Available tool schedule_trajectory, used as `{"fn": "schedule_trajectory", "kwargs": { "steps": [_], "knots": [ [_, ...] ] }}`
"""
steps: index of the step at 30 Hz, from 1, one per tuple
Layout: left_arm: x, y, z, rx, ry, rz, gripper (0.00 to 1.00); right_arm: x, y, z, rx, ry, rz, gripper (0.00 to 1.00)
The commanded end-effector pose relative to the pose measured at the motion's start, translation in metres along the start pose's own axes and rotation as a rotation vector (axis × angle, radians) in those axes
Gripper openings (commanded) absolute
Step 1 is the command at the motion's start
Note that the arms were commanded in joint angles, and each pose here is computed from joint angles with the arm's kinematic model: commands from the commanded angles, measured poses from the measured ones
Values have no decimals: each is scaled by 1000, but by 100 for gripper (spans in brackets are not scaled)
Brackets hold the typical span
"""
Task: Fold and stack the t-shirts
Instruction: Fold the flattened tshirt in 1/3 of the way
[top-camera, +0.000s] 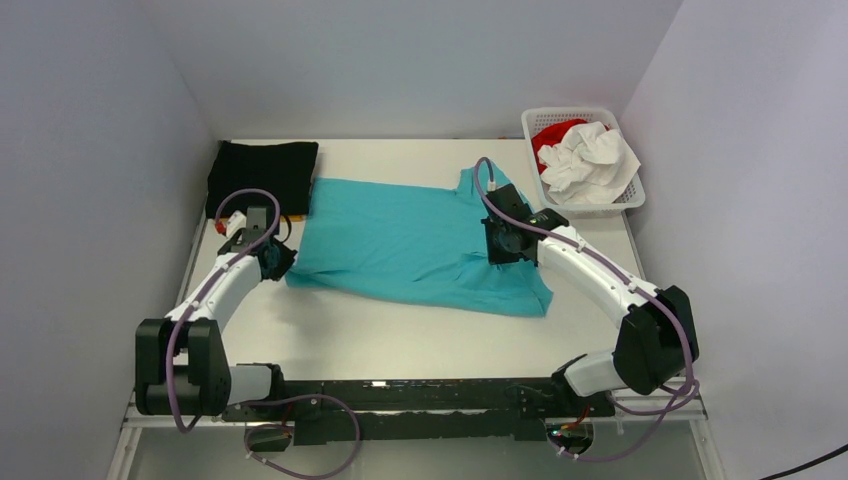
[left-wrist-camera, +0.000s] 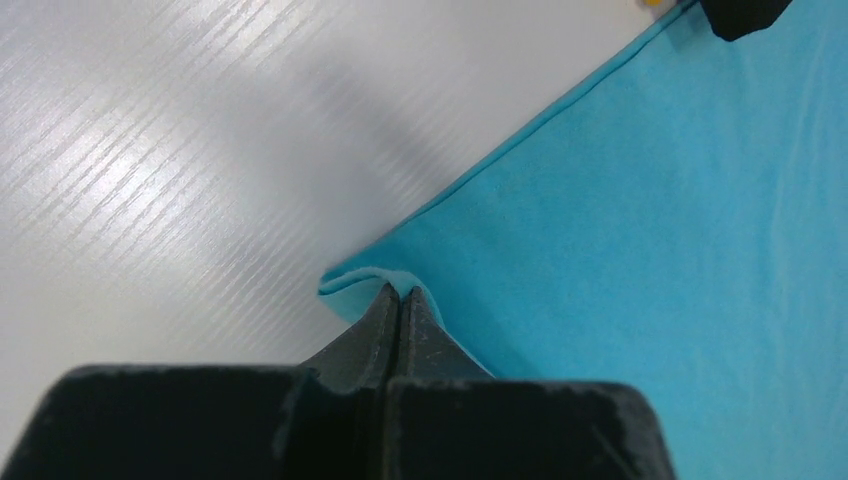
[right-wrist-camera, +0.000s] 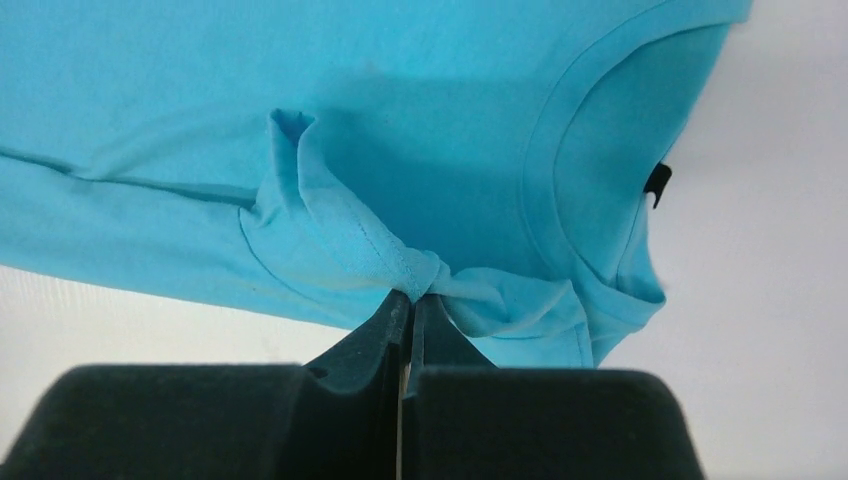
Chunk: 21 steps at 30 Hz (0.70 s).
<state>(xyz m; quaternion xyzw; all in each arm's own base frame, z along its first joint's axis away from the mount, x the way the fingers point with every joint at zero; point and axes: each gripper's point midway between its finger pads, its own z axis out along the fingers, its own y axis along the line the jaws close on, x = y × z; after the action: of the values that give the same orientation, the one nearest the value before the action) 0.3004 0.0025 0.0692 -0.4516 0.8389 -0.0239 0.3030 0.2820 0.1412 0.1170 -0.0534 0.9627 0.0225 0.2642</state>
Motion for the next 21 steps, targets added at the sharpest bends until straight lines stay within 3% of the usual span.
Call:
{"fn": "schedule_trajectory", "kwargs": {
  "steps": [1,21],
  "knots": [
    [-23,-19,-2,37,-48,-18,0,-40,-6,-9,5,-145,19,0],
    [-29,-50,22,65,7,109,0,-69,-49,-1,159,-219,93,0]
  ]
}}
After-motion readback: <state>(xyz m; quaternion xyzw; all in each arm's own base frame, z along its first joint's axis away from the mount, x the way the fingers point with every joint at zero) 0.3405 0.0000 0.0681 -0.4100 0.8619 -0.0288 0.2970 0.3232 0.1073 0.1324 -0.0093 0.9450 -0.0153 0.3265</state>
